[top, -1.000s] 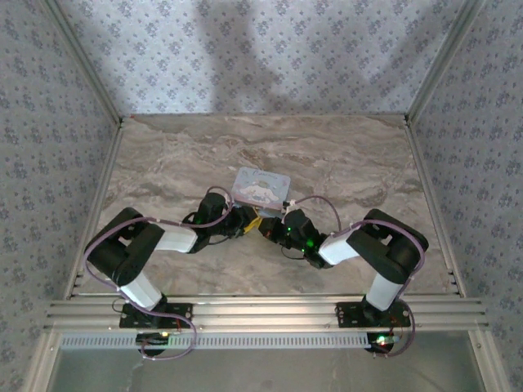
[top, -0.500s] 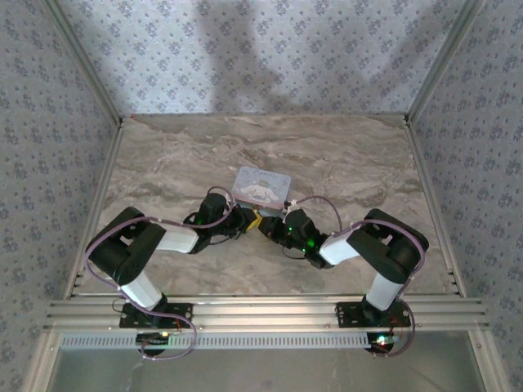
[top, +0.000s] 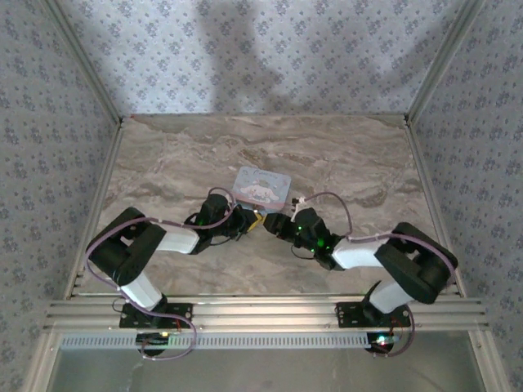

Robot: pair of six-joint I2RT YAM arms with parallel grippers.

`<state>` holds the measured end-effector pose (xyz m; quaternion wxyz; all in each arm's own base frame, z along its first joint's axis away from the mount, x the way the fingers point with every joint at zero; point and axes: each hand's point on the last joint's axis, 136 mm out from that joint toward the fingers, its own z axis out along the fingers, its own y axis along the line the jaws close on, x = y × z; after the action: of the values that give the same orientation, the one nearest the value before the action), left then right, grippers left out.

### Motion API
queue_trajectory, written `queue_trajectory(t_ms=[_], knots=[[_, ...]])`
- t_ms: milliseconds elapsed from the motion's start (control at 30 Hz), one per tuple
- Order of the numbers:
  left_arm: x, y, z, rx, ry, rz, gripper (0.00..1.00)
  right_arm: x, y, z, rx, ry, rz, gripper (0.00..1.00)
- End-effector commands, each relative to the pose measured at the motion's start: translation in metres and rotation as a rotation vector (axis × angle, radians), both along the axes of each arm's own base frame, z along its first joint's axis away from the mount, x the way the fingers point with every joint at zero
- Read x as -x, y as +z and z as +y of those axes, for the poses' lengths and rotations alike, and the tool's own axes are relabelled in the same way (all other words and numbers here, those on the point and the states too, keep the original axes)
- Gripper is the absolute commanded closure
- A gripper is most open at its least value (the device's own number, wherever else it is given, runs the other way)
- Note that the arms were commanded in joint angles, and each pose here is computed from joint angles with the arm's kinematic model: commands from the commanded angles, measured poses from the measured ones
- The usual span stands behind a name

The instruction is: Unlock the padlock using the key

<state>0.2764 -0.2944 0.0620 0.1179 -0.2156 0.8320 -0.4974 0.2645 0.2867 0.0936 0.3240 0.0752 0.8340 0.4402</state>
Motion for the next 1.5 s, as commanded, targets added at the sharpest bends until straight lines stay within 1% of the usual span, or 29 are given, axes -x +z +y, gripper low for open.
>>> queue_trajectory(t_ms=[0, 200, 333, 400, 467, 533, 567, 633, 700, 767, 867, 1200, 1467], knots=[[-0.004, 0.016, -0.004, 0.018, 0.012, -0.014, 0.96, 0.0, -0.003, -0.026, 0.204, 0.004, -0.098, 0.51], [-0.004, 0.022, -0.005, 0.03, 0.005, -0.018, 0.96, 0.0, 0.05, -0.045, 0.465, 0.088, -0.417, 0.46], [-0.004, 0.026, -0.007, 0.041, 0.0, -0.02, 0.96, 0.005, 0.084, -0.05, 0.604, 0.164, -0.642, 0.4], [-0.004, 0.027, -0.007, 0.043, 0.001, -0.021, 0.96, 0.008, 0.096, -0.051, 0.673, 0.191, -0.739, 0.35], [-0.003, 0.027, -0.007, 0.042, 0.003, -0.018, 0.96, 0.011, 0.104, -0.051, 0.745, 0.229, -0.834, 0.3], [-0.003, 0.028, -0.006, 0.039, 0.003, -0.014, 0.96, 0.018, 0.105, -0.046, 0.817, 0.298, -0.936, 0.28], [-0.003, 0.028, -0.006, 0.038, 0.005, -0.012, 0.96, 0.02, 0.105, -0.043, 0.849, 0.329, -0.98, 0.25], [-0.002, 0.028, -0.005, 0.038, 0.007, -0.004, 0.96, 0.027, 0.099, -0.037, 0.925, 0.395, -1.081, 0.23], [-0.002, 0.028, -0.005, 0.04, 0.01, 0.005, 0.96, 0.031, 0.088, -0.033, 0.987, 0.45, -1.144, 0.22], [-0.002, 0.028, -0.006, 0.046, 0.015, 0.015, 0.97, 0.034, 0.076, -0.03, 1.037, 0.503, -1.178, 0.22], [-0.002, 0.03, -0.006, 0.055, 0.017, 0.026, 1.0, 0.035, 0.055, -0.025, 1.101, 0.567, -1.186, 0.21], [0.0, 0.032, -0.005, 0.058, 0.024, 0.038, 1.0, 0.026, 0.017, 0.003, 1.119, 0.565, -1.168, 0.23], [0.0, 0.032, -0.005, 0.056, 0.027, 0.043, 1.0, 0.016, 0.005, 0.017, 1.106, 0.543, -1.154, 0.35]])
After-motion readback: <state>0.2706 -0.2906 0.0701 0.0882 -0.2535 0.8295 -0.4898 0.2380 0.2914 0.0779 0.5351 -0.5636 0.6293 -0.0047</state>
